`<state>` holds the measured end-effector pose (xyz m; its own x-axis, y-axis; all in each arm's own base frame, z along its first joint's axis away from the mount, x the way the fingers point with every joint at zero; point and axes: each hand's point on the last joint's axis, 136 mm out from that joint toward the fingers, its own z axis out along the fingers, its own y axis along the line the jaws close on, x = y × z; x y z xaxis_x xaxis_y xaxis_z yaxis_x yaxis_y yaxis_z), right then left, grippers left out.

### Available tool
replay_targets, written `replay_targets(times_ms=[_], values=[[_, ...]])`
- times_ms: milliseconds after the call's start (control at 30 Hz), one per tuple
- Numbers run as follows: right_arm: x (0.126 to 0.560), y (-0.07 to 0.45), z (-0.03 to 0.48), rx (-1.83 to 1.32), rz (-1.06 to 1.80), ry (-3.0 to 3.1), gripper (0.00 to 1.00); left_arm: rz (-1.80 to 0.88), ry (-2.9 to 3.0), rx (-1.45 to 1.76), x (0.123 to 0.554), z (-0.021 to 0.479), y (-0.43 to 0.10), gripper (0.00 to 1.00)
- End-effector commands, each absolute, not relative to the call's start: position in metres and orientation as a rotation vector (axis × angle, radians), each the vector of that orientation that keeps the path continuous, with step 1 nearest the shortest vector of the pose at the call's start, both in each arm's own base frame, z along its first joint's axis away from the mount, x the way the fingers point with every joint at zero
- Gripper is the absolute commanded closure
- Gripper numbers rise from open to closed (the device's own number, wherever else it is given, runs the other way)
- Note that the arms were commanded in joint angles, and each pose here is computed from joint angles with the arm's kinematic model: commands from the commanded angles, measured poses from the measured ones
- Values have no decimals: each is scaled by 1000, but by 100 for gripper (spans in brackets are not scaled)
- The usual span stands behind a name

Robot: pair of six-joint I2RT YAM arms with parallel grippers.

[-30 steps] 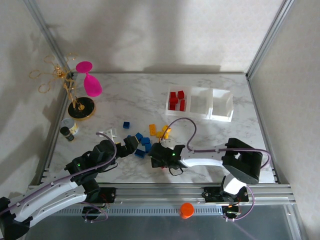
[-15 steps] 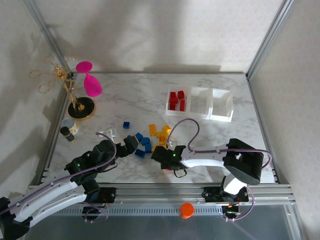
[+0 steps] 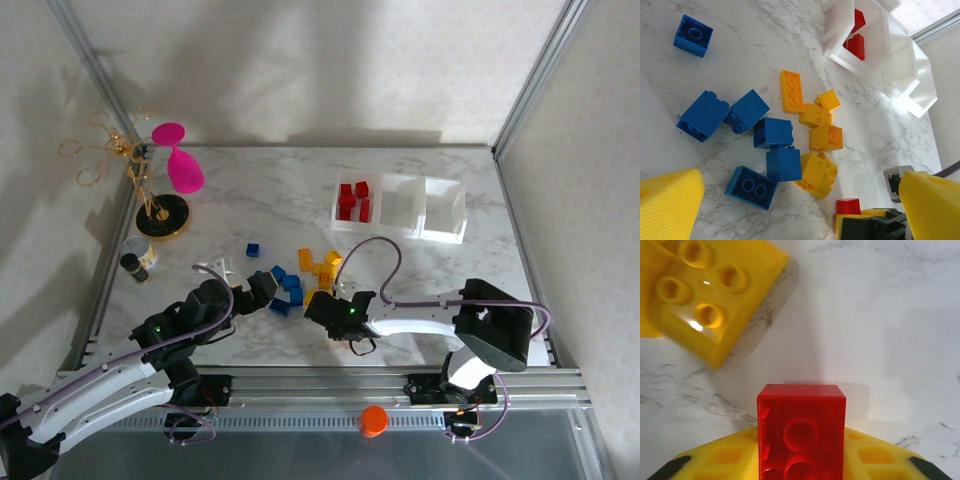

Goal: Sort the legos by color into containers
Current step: Pick up the lego from the bottom-center of the table, then place the lego in the container.

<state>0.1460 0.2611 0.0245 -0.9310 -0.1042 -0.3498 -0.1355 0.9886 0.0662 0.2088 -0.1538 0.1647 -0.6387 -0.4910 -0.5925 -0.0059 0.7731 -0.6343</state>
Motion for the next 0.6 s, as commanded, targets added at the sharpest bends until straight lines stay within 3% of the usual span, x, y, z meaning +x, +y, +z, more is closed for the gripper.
replay_targets(times_ms=[0, 200, 567], values=[[155, 262, 42, -163, 184, 2736, 70, -806, 2131, -362, 211, 178, -160, 0], [203, 250, 85, -107, 201, 2619, 70, -833, 2105, -346, 218, 186, -170, 0], [370, 232, 145, 9, 165, 2375, 70, -822, 2054, -333, 251, 204, -194, 0]])
